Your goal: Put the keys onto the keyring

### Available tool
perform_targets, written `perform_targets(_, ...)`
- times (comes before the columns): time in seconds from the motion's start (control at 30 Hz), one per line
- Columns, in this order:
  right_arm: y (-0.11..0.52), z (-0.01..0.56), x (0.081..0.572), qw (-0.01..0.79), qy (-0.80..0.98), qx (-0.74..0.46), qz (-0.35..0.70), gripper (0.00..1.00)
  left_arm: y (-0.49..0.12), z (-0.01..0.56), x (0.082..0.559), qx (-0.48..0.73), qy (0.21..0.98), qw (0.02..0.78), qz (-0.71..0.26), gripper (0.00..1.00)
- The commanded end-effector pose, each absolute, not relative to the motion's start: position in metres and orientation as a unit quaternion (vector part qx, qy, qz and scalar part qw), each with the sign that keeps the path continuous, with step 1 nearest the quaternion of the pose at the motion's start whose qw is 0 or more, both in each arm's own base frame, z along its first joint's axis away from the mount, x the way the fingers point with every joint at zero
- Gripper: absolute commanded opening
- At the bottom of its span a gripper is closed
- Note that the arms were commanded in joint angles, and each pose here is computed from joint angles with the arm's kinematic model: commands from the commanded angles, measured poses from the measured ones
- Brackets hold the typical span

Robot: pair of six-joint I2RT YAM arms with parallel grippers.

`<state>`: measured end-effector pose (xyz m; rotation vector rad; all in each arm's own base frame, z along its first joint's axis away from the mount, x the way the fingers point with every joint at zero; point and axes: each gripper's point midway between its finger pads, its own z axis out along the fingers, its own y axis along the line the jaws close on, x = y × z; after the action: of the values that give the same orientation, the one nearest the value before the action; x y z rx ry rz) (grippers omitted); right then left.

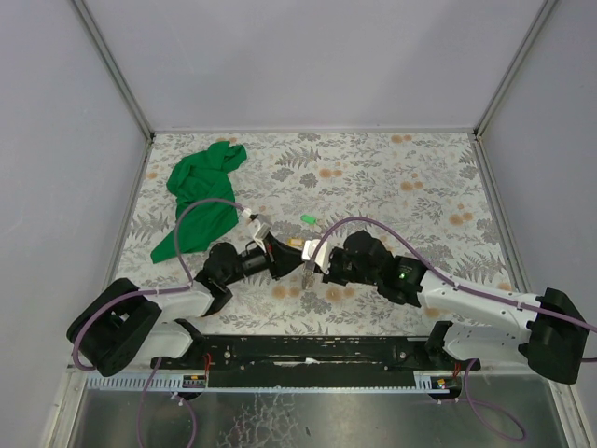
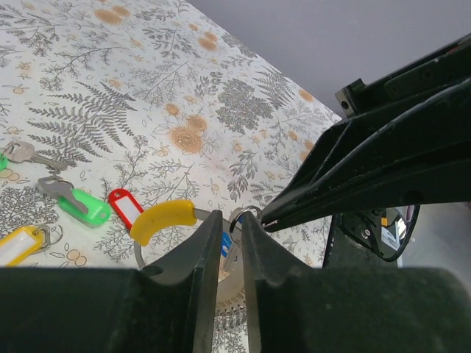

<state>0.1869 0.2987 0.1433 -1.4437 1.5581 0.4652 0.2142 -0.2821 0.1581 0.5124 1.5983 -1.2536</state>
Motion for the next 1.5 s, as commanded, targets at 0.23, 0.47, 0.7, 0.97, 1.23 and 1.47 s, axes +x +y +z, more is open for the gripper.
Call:
perform_targets(0.23,0.303,0.169,0.187,0.464,0.615,-0.614,0.174,0.00,-0.284,0.151,0.206,0.345,0.628,0.512,-0.474,0.24)
perform_targets(0.47,0.301,0.173,0.186,0.459,0.612,-0.621,0.172,0.00,-0.278,0.160,0.206,0.407,0.592,0.531,-0.450,0.28)
perform_targets(0.7,0.303,0.175,0.184,0.450,0.609,-0.630,0.172,0.00,-0.285,0.169,0.196,0.478,0.539,0.527,-0.451,0.30)
perform_targets(0.97,0.304,0.175,0.184,0.448,0.609,-0.631,0.174,0.00,-0.288,0.168,0.185,0.503,0.525,0.502,-0.468,0.30)
perform_targets(1.23,0.305,0.179,0.184,0.453,0.605,-0.631,0.177,0.00,-0.288,0.171,0.184,0.486,0.536,0.499,-0.477,0.30)
perform_targets(1.47,0.307,0.179,0.182,0.450,0.603,-0.633,0.182,0.00,-0.296,0.170,0.195,0.482,0.549,0.484,-0.481,0.30)
